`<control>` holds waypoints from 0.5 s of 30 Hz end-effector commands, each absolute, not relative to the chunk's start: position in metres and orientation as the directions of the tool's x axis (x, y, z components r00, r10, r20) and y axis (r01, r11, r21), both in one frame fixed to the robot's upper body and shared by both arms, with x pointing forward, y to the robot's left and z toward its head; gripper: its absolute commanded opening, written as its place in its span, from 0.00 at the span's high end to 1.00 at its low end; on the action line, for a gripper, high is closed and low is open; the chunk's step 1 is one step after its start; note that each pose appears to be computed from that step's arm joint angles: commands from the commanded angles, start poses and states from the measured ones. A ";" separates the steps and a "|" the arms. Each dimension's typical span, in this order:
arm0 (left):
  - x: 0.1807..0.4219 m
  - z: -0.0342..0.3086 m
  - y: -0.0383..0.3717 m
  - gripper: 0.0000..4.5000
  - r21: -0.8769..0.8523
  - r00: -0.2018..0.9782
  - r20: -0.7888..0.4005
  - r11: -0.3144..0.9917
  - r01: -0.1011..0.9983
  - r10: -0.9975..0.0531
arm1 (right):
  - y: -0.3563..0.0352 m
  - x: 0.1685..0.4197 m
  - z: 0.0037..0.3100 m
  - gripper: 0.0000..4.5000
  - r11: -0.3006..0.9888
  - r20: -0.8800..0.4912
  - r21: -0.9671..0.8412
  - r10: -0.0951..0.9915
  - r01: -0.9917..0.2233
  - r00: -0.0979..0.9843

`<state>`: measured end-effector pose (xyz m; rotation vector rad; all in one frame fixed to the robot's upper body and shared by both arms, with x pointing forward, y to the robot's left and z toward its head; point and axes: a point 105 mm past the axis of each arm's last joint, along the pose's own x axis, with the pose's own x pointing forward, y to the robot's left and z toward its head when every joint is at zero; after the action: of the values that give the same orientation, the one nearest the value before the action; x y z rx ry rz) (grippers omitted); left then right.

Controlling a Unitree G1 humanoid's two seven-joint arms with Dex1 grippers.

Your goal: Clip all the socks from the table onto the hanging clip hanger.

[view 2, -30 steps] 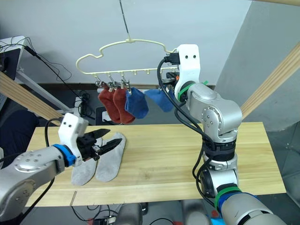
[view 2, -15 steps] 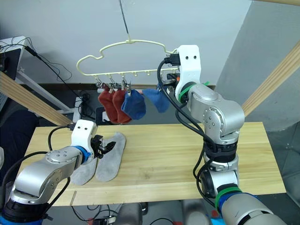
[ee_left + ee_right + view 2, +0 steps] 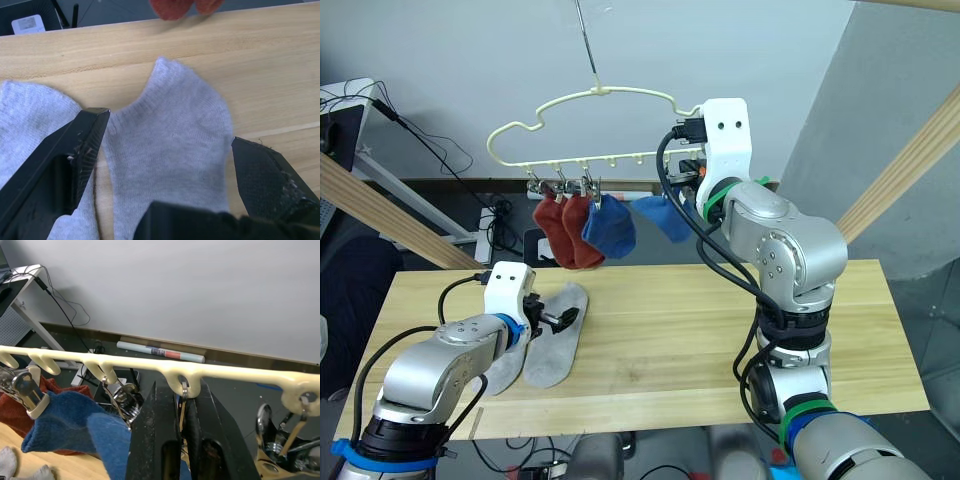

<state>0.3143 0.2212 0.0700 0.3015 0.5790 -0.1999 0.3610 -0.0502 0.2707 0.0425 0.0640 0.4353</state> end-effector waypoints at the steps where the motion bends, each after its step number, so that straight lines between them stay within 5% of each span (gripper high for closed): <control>1: 0.320 0.064 0.219 0.01 0.236 0.824 -0.558 0.933 0.273 -0.100 | -0.057 0.355 0.281 1.00 0.912 -0.006 0.045 0.408 -0.407 0.913; 15: 0.320 0.033 0.218 0.01 0.231 0.746 -0.663 0.929 0.289 -0.067 | -0.063 0.352 0.281 1.00 0.922 -0.021 0.046 0.385 -0.384 0.922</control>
<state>0.3317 0.2155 0.0560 0.3155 0.6018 -0.1995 0.3563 -0.0576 0.2710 0.0407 0.0777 0.4150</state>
